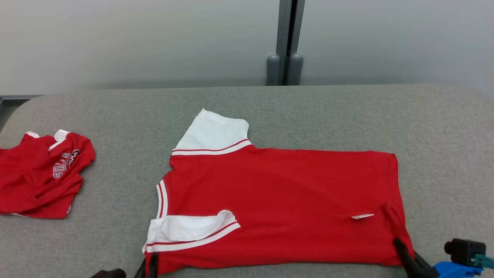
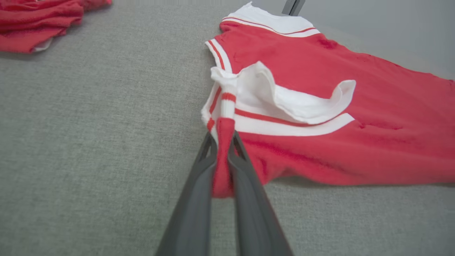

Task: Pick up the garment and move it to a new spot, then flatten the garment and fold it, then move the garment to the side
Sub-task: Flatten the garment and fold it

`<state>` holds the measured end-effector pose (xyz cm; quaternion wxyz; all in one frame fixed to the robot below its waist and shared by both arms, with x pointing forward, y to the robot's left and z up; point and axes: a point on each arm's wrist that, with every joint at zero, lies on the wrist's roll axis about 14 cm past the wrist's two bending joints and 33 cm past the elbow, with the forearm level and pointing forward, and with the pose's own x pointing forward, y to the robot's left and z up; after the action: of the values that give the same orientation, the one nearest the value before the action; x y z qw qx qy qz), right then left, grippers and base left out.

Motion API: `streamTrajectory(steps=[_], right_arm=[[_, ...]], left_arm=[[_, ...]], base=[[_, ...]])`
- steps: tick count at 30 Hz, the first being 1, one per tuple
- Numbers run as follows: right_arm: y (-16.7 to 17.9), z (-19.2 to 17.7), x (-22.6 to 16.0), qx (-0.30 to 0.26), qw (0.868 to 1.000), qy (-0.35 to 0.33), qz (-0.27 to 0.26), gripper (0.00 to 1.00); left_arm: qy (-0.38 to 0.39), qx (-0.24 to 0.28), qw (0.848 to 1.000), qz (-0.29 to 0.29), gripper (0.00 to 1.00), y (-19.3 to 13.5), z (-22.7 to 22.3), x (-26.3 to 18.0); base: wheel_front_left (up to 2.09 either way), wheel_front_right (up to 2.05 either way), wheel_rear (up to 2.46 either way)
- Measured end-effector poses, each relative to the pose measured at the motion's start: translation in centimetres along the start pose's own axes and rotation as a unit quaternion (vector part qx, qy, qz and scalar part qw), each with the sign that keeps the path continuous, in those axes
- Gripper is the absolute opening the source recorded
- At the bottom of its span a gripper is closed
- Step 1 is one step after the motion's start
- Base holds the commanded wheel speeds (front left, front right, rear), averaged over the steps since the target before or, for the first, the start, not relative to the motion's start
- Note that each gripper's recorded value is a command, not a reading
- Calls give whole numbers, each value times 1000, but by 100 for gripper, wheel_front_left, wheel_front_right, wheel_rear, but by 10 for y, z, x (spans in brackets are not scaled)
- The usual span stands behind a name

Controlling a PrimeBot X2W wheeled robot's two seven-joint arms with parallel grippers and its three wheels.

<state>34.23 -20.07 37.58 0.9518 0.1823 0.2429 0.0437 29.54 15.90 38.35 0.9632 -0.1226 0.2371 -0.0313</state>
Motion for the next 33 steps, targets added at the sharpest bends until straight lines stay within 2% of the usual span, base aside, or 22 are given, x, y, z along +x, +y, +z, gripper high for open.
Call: streamTrajectory(steps=[1,2,6,10,13,18,23,27,33], right_arm=[[1,-1,-1,-3,1000,0,0,12],[1,0,-2,-7,1000,-1,-1,98],[-1,9,-3,-13,1000,-16,-11,100],[2,42,0,-26,997,-75,-14,100],[12,73,3,-36,991,-132,-7,100],[40,101,4,-55,979,-197,20,100],[60,114,4,-56,969,-236,39,100],[65,120,3,-87,963,-251,44,100],[67,119,2,-93,962,-255,38,100]], left_arm=[[-5,-3,1000,-1,47,-2,4,0],[-10,-2,1000,-1,100,-3,7,0],[-36,0,999,0,100,-4,20,1],[-107,6,994,1,100,-3,57,9],[-152,19,988,4,100,-3,82,13],[-209,47,977,4,100,-3,119,20],[-236,61,970,13,100,1,138,24],[-245,74,966,21,100,6,146,27],[-242,84,966,26,100,14,143,28]], base=[[0,0,0],[0,0,0],[0,0,0],[0,0,0],[0,0,0],[0,0,0],[0,0,0],[0,0,0],[0,0,0]])
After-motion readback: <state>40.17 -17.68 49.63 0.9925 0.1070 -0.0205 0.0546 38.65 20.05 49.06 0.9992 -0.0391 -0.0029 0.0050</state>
